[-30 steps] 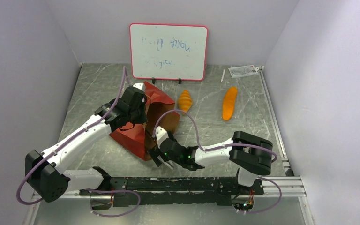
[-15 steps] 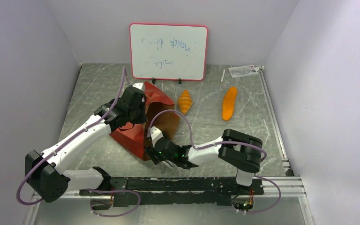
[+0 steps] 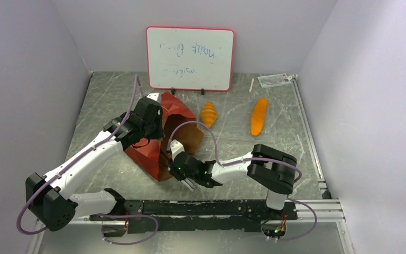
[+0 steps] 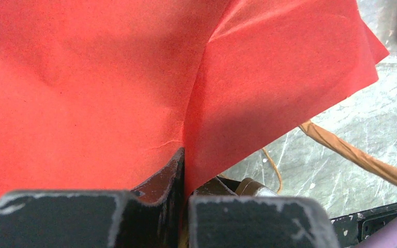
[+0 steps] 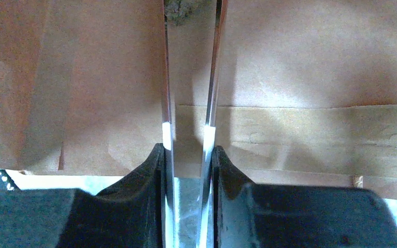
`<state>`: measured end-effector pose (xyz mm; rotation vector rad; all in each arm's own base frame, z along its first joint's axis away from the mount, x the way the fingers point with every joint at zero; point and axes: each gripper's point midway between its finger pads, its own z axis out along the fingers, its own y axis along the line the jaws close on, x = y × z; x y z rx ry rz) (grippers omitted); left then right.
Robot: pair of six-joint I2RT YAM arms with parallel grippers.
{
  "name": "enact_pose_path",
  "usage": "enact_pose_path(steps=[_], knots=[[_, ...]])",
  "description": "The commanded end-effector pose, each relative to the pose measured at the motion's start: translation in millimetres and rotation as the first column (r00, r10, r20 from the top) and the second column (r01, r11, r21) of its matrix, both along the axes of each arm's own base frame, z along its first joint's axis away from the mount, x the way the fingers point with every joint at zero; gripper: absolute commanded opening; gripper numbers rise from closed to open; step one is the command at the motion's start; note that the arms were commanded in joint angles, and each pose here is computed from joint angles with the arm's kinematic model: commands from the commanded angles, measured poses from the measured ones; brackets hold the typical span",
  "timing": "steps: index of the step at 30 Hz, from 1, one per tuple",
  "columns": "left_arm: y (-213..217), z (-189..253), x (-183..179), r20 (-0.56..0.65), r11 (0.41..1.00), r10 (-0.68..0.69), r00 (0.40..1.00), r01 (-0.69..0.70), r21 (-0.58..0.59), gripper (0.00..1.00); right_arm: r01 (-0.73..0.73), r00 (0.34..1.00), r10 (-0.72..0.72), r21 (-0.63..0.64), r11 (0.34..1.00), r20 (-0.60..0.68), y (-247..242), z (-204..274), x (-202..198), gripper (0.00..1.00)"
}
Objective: Take the fake bread out of the paper bag
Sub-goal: Take out the fake bread from the paper bag.
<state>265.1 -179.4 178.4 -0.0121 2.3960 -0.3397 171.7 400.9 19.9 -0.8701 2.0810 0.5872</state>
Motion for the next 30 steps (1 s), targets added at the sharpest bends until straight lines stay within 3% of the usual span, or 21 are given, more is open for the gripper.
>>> enact_pose_path(steps=[1,4,11,30], knots=[[1,13,5,0.033,0.999,0.038,0.999,-0.037,-0.031,0.07,0.035,0.999,-0.035,-0.039,0.999,-0.023,-10,5,0,0.07],[7,14,9,0.036,0.996,0.088,0.996,-0.087,-0.018,0.07,0.066,0.997,-0.067,-0.041,0.997,-0.022,-15,17,2,0.0],[21,19,22,0.054,0.972,0.235,0.971,-0.235,0.004,0.07,0.11,0.993,-0.112,-0.038,0.993,-0.045,-25,43,0,0.0],[26,15,39,0.072,0.935,0.352,0.933,-0.354,0.011,0.08,0.245,0.966,-0.25,-0.068,0.967,-0.072,-69,92,-4,0.0]])
